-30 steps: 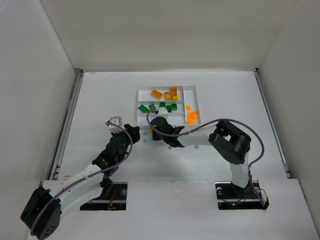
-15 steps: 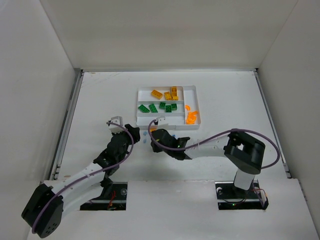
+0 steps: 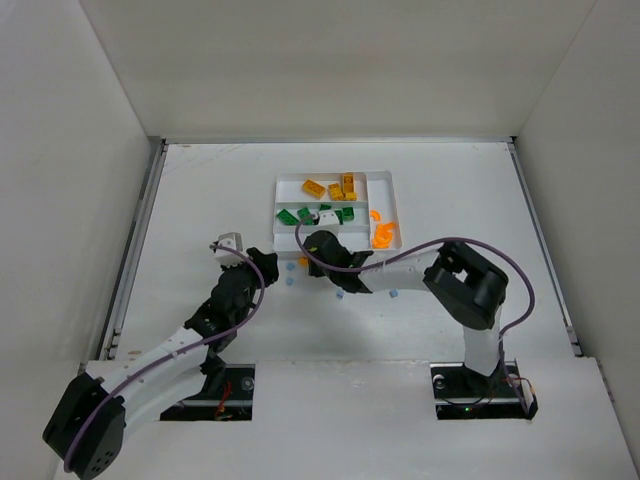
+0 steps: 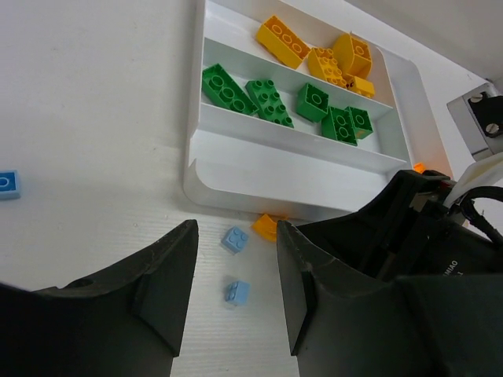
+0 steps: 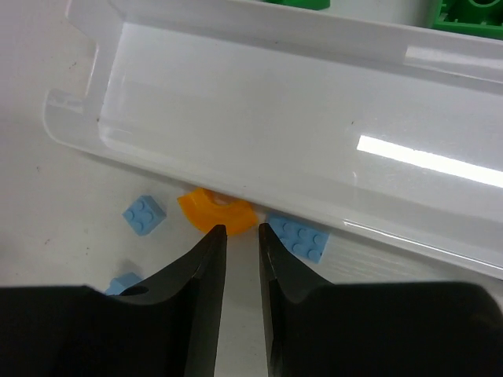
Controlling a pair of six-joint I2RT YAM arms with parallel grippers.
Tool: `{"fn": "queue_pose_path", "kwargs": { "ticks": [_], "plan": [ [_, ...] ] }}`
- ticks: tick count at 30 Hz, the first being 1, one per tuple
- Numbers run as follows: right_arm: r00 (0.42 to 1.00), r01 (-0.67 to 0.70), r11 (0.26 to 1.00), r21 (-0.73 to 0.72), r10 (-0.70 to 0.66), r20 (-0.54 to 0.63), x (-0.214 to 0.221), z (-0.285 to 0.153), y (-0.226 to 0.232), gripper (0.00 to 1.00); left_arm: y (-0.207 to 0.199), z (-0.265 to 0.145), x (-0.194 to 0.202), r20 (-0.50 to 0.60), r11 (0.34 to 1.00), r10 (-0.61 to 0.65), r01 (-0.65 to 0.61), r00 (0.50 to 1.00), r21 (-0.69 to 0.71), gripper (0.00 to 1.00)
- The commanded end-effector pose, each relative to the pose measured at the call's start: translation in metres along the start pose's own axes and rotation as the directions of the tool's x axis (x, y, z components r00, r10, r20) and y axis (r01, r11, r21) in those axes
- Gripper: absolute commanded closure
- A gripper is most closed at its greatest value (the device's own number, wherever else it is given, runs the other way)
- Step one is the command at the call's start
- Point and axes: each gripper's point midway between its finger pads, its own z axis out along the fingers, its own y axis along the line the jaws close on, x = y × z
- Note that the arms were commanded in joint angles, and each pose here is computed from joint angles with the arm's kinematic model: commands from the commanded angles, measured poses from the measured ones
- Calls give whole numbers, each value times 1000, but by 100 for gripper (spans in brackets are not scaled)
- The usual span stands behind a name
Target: Sort the legos into containers by color
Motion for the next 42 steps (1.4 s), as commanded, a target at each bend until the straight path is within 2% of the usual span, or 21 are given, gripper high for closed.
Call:
{"fn": "queue_pose_path", "kwargs": {
  "ticks": [1,9,16,24,29,33,38,42],
  "plan": [
    [995,-30,998,-48,35,98,-35,2,24,71,-6,1,-5,23,1000,-17,17,1000,25,58],
    [997,-25,999,-42,28,78,-18,12,32,70,-6,1,-5,18,999,-22,21,1000,26,58],
    [998,-28,998,-60,31,52,0,3,38,67,-9,1,-4,14,999,-23,23,1000,32,59],
    [998,-50,991,-127,54,24,19,-40,57,67,-12,-1,-6,25,999,-25,24,999,45,59],
    [997,-74,991,-112,76,15,20,-61,47,66,-12,0,-4,14,999,-24,23,1000,43,59],
    [995,-78,991,-113,84,55,4,-78,42,60,-12,0,-4,18,999,-24,23,1000,41,59],
    [997,-70,992,-100,74,30,12,-71,45,40,-13,-1,-4,20,999,-25,24,999,46,59],
    [997,-74,994,-86,75,8,19,-60,50,36,-11,0,-4,17,999,-27,26,999,40,59]
  ]
}}
